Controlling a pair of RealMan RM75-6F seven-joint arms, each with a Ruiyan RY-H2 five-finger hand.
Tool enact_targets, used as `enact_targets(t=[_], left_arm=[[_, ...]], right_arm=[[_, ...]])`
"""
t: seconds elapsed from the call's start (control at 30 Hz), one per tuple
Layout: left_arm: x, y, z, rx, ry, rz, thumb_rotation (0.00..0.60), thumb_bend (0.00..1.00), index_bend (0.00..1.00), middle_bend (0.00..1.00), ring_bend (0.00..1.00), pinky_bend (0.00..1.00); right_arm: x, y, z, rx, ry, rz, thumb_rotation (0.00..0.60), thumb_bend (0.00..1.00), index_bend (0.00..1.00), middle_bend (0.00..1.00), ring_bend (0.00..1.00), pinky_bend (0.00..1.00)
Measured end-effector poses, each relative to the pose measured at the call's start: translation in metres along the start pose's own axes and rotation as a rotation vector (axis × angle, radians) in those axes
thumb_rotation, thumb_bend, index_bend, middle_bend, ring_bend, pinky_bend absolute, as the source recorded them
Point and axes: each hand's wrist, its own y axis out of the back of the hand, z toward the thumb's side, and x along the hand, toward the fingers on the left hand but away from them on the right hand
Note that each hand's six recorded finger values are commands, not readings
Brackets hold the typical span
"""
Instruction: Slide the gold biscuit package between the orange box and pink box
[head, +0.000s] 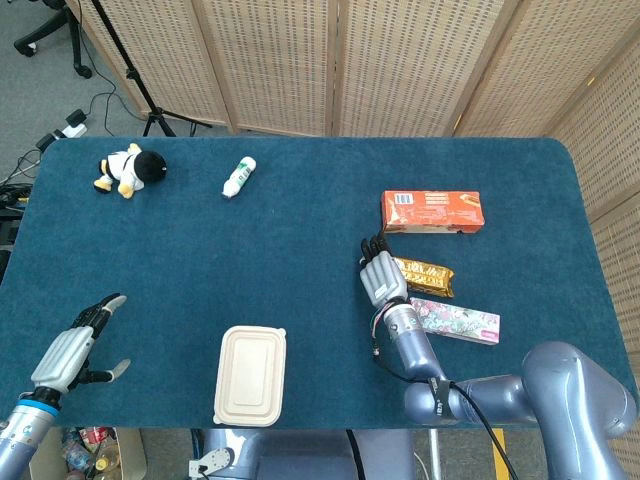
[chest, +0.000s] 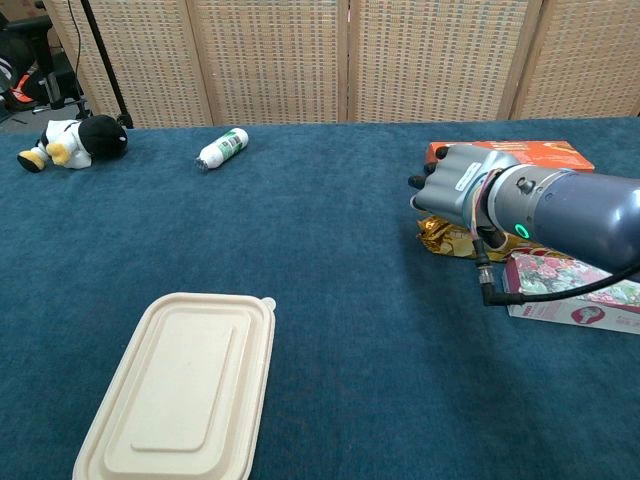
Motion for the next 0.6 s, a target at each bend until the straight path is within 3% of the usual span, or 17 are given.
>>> enact_targets(t=[0.2,0.6], left_arm=[[0.000,0.001,0.000,-0.003,0.002,0.004,0.600,0.29,0.00,0.00,0.00,0.00],[-0.001,0.001,0.000,-0.009,0.000,0.005,0.600,0.29,0.00,0.00,0.00,0.00]], right_arm=[[0.001,0.025,0.003,-0.003,0.004,-0.042,0.600,0.31,0.17,0.00,0.00,0.00],[-0.005,0.047,0.022,-0.021,0.022,-0.098,0.600,0.31,0.17,0.00,0.00,0.00]])
